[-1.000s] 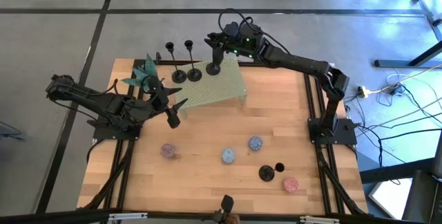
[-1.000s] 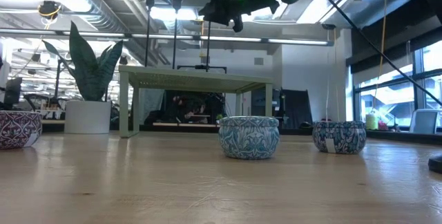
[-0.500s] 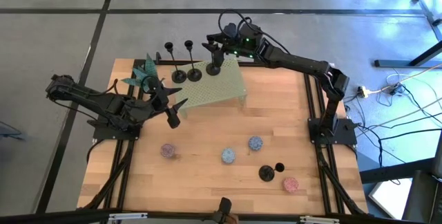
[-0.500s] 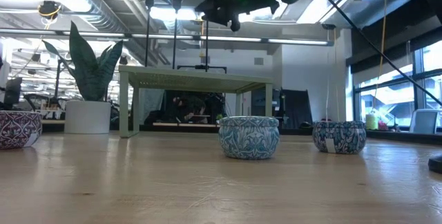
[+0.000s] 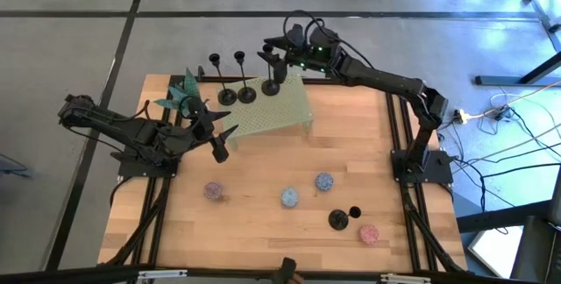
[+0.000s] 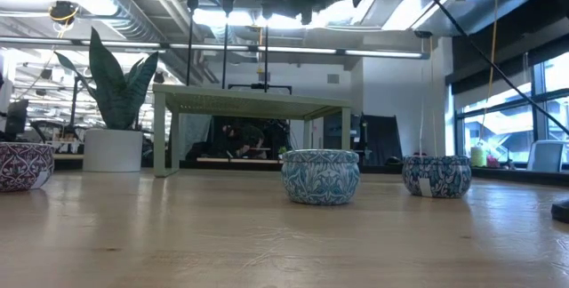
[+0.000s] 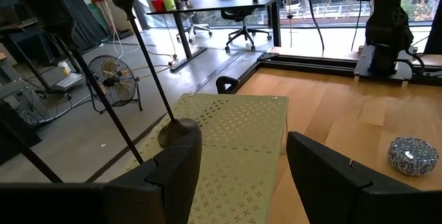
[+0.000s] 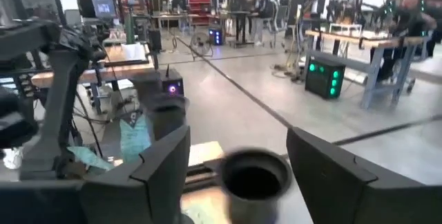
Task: Pick & Place candle stick holders
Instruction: Put the black candle holder on the shelf
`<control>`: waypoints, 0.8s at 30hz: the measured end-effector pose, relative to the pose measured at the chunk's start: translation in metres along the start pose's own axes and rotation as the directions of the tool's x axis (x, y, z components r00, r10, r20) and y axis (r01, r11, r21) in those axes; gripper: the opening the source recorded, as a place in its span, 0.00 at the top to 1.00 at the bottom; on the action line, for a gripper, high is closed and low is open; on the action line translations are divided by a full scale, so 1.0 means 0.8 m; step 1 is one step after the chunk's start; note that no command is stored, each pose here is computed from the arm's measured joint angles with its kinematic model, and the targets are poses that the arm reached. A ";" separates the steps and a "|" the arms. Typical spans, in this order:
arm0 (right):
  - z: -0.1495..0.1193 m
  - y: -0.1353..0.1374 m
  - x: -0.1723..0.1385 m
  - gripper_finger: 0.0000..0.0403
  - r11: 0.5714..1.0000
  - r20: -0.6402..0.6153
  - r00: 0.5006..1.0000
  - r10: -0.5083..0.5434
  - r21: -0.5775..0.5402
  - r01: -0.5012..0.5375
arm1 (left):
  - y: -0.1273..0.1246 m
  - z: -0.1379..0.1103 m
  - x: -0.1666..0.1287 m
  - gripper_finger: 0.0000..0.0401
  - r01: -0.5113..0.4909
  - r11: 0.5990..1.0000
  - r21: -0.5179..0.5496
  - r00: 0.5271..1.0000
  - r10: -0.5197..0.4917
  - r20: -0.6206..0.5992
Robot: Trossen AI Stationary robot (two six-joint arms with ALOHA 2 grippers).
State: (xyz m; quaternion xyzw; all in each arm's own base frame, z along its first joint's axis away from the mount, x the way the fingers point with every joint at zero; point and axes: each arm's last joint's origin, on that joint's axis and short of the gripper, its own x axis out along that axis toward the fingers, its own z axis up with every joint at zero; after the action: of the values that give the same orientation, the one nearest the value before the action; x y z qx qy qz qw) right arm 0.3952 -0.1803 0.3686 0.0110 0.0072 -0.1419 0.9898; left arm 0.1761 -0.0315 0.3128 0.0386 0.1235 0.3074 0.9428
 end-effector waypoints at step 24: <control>0.066 0.149 -0.215 0.39 0.916 -0.575 0.758 0.308 -0.036 -0.400 | -0.002 -0.004 0.001 0.48 0.048 0.997 -0.065 0.998 -0.049 -0.027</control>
State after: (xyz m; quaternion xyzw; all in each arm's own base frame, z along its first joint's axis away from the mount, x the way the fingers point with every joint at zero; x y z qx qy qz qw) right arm 0.2643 -0.0188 0.4266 -0.0245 0.3048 0.0587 0.9503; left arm 0.1769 -0.0327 0.3095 0.0006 0.1281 0.2887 0.9488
